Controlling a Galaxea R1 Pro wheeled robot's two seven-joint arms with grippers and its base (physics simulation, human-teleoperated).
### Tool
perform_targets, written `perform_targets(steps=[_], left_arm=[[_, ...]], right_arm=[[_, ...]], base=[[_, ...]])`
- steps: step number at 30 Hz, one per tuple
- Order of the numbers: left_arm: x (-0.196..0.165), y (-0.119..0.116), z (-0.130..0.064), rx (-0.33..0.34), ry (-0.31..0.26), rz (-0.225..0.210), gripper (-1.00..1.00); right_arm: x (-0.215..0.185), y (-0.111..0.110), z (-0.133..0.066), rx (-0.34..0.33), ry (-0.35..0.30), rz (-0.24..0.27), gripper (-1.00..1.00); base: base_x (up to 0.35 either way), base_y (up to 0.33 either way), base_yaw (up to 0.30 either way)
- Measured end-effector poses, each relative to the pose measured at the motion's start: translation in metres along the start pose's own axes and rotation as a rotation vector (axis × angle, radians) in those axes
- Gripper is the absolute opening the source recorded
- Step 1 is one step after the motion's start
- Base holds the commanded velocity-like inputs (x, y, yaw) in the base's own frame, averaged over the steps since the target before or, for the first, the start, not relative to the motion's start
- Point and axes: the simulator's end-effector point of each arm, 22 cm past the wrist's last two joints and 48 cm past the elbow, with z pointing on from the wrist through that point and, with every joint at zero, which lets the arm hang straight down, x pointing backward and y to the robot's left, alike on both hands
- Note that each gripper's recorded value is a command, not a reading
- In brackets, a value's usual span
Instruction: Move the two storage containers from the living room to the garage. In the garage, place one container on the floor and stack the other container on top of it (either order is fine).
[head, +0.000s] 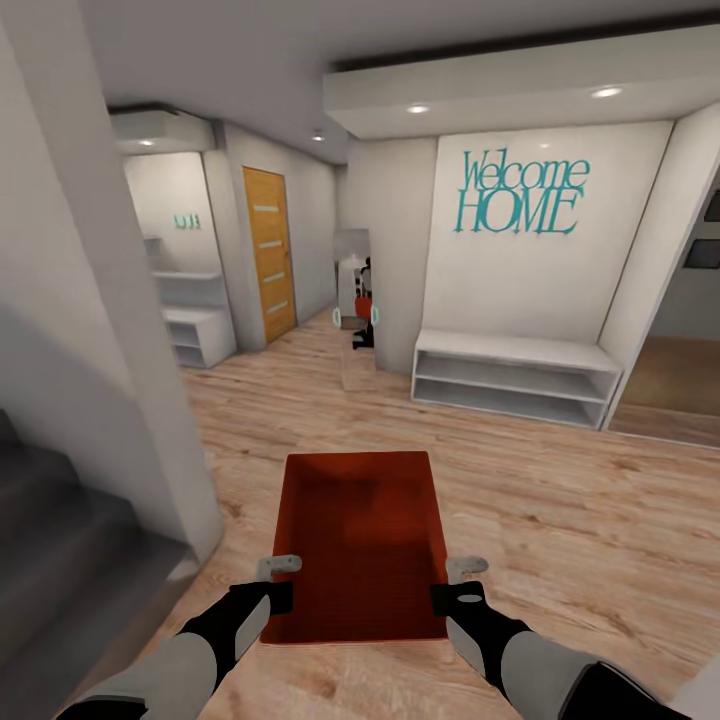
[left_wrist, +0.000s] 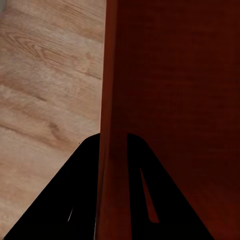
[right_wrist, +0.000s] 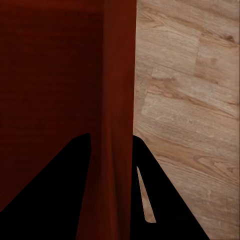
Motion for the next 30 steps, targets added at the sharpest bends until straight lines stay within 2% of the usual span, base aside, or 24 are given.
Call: perform_targets(steps=[30], left_arm=[[-0.0001,-0.0002,0.0,0.0,-0.001,0.0,-1.0]], right_arm=[[-0.0002,-0.0001,0.0,0.0,-0.001,0.0,-1.0]], base=[[0.322,0.0,0.0]])
